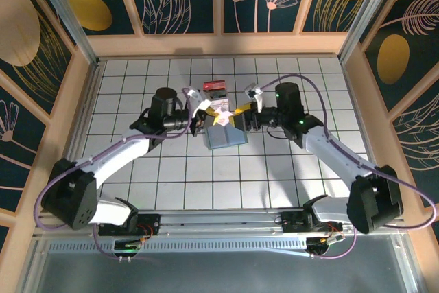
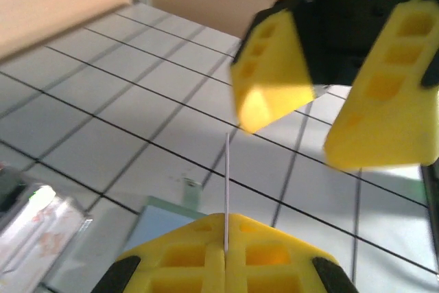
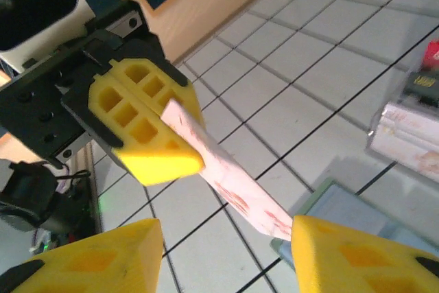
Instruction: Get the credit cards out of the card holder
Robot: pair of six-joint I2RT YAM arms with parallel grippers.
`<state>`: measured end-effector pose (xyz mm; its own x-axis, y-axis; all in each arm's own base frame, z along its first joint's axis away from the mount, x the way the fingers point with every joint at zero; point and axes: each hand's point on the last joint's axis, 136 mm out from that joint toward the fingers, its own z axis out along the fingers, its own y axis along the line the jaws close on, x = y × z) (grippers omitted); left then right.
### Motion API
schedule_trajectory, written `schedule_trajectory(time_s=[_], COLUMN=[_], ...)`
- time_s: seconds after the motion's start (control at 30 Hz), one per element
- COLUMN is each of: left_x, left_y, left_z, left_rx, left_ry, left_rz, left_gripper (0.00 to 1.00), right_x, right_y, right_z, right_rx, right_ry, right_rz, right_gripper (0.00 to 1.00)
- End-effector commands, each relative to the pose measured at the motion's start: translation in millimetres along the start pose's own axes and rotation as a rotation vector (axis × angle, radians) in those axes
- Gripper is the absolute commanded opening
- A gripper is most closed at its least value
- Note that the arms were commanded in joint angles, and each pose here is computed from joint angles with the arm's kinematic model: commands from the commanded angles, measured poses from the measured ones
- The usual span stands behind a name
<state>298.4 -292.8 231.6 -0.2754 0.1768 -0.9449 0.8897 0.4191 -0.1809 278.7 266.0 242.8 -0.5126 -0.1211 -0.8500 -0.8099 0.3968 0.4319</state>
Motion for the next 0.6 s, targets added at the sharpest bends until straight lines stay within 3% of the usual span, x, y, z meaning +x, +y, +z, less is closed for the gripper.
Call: schedule_trajectory(time_s=[0.0,0.17,0.33,0.57], left_x=[-53.4,-68.6,-75.6,-80.8], left_y=[11.8,-1.6,-10.2,-14.7], left_z=[-25.9,-49.5,-53.7,-53.2], left_rx=[-0.126,-0.075,0.000,0.049], left_ry=[-0.282,-0.462,-0.514,-0.531], left_rz=[-0.076,-0.191,-0.272,-0.302], left_gripper=[0.00,0.00,0.00,0.00], right_x=[-29.0,-42.9,-54.0,-64.9], right_y=[-3.2,0.4,15.2,28.9], right_z=[-16.1,-26.0,-26.5,-8.1], right_rx=[0.054,0.041,-0.089,-0.179], right_ry=[-0.163,-0.297,-0.396,-0.409], right_rz=[0.024,0.075,0.106,0.077], right_gripper=[0.57,0.61,0.62,0.62])
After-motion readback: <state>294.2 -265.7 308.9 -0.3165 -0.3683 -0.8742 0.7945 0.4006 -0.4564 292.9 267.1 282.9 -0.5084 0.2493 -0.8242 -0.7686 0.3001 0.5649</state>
